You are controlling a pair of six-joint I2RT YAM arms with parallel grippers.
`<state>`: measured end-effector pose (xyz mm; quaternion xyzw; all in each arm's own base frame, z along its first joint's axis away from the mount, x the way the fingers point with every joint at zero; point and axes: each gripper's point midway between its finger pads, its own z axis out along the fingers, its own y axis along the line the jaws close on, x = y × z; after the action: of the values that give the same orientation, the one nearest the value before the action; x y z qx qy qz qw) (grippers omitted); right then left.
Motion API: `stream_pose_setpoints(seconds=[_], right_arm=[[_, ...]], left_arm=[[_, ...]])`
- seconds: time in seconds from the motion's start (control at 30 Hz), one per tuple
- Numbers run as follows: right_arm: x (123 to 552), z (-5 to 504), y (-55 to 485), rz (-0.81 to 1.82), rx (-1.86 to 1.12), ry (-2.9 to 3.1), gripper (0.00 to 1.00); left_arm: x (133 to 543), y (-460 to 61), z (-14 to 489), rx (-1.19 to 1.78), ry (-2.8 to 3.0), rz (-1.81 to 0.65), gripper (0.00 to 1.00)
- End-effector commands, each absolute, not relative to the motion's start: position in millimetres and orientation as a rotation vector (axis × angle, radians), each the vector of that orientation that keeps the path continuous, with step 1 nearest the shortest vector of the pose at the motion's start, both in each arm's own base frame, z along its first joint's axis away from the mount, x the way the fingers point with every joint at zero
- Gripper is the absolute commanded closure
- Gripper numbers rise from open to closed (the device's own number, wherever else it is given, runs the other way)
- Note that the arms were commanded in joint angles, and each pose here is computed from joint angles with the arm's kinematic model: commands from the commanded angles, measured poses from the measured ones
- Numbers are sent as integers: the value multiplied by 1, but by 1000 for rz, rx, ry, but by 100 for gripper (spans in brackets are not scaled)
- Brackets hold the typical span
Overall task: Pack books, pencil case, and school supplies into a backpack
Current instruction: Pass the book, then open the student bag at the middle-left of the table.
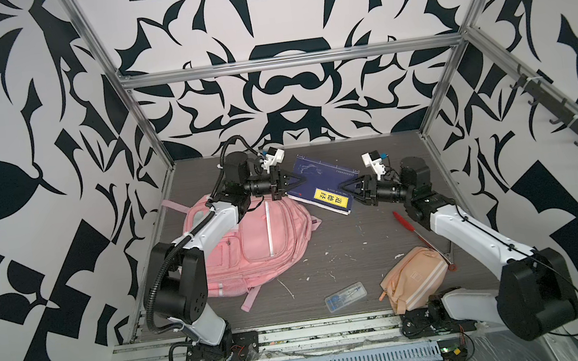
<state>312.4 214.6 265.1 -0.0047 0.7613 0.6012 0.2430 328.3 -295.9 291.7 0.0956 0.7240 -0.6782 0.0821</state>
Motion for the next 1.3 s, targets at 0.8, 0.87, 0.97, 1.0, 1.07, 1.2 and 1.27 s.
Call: stream_pose_setpoints(seconds=[0.8, 0.87, 0.97, 1.0, 1.07, 1.2, 1.27], right_arm=[[334, 229, 111, 1000, 100, 2242, 100], [328, 217, 108, 982, 106, 2270, 100], [321, 214, 109, 991, 95, 2275, 100], [320, 214, 110, 1001, 94, 2273, 100], [319, 208, 112, 1029, 111, 2278, 100], [316, 196, 112, 1035, 138, 2292, 100], [315, 196, 112, 1036, 135, 2291, 100]], left_arm=[[306, -256, 121, 322, 3012, -121, 20], [306, -254, 106, 288, 3059, 14, 27], [312, -252, 89, 235, 3082, 64, 36], [314, -254, 86, 238, 3084, 54, 38], [318, -258, 78, 274, 3091, 48, 44], [323, -260, 64, 337, 3123, 99, 65], [327, -260, 64, 333, 3116, 98, 94]])
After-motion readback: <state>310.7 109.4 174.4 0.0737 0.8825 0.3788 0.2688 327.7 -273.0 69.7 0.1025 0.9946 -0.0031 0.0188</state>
